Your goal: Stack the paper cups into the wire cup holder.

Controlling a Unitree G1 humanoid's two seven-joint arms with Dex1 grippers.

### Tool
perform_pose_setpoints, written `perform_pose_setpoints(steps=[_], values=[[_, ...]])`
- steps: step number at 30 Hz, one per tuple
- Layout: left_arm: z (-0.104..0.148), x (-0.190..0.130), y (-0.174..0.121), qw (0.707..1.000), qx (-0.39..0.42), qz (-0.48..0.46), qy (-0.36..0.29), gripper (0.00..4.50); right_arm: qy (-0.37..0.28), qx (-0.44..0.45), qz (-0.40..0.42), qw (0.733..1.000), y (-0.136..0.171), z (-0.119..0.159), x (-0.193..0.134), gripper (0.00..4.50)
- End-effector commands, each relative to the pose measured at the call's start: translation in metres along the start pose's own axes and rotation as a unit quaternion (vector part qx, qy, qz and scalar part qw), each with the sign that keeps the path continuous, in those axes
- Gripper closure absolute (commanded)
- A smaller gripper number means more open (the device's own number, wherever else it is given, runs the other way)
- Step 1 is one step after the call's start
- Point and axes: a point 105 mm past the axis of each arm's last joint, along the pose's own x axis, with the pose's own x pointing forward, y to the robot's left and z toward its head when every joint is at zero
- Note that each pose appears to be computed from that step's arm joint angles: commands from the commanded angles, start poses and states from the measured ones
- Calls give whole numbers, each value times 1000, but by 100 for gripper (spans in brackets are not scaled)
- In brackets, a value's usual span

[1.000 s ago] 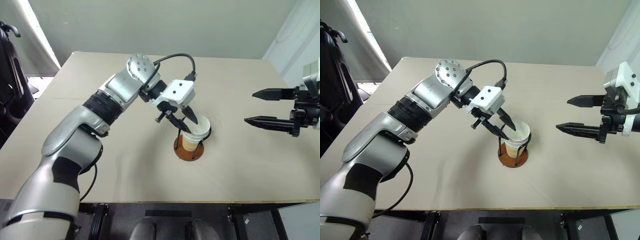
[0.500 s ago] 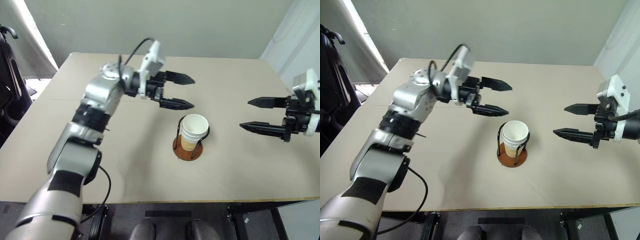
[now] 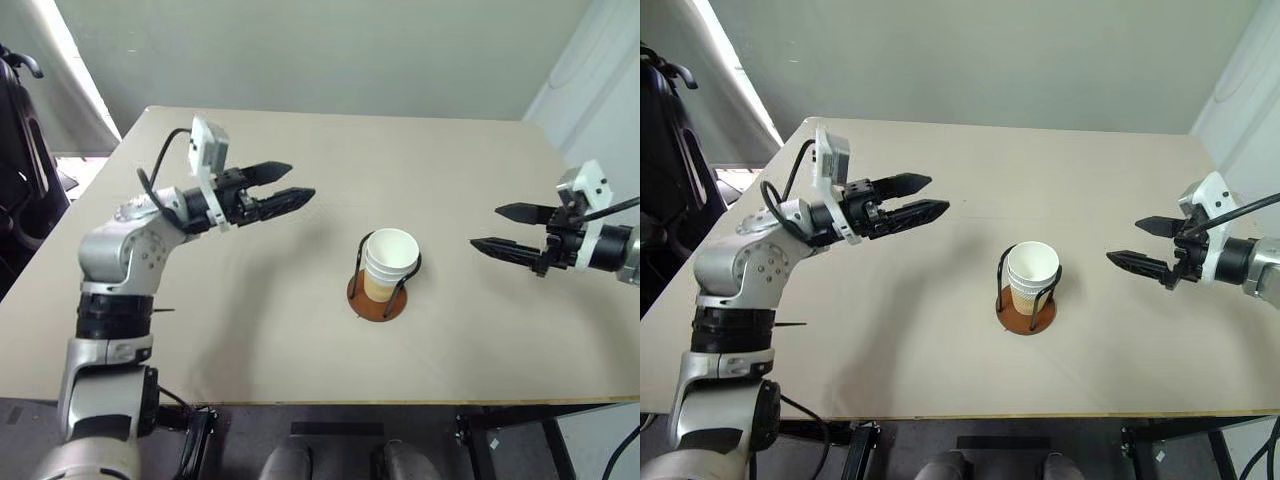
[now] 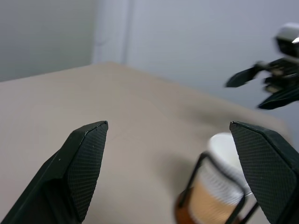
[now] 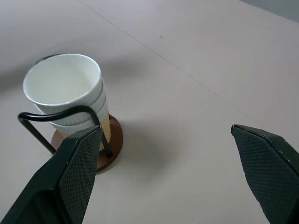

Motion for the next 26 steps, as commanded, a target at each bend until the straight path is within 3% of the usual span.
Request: perform_pose_setpoints(steps=[1, 7, 26], values=[[17, -5, 8, 997, 33, 53, -34, 2, -8, -10, -17, 1000, -2, 5, 1, 0], [8, -14, 38, 983, 38, 177, -33, 2, -38, -11, -70, 997, -16, 6, 11, 0], [-2, -24, 38, 972, 33, 228, -54, 2, -89, 42, -151, 984, -33, 4, 17, 0]])
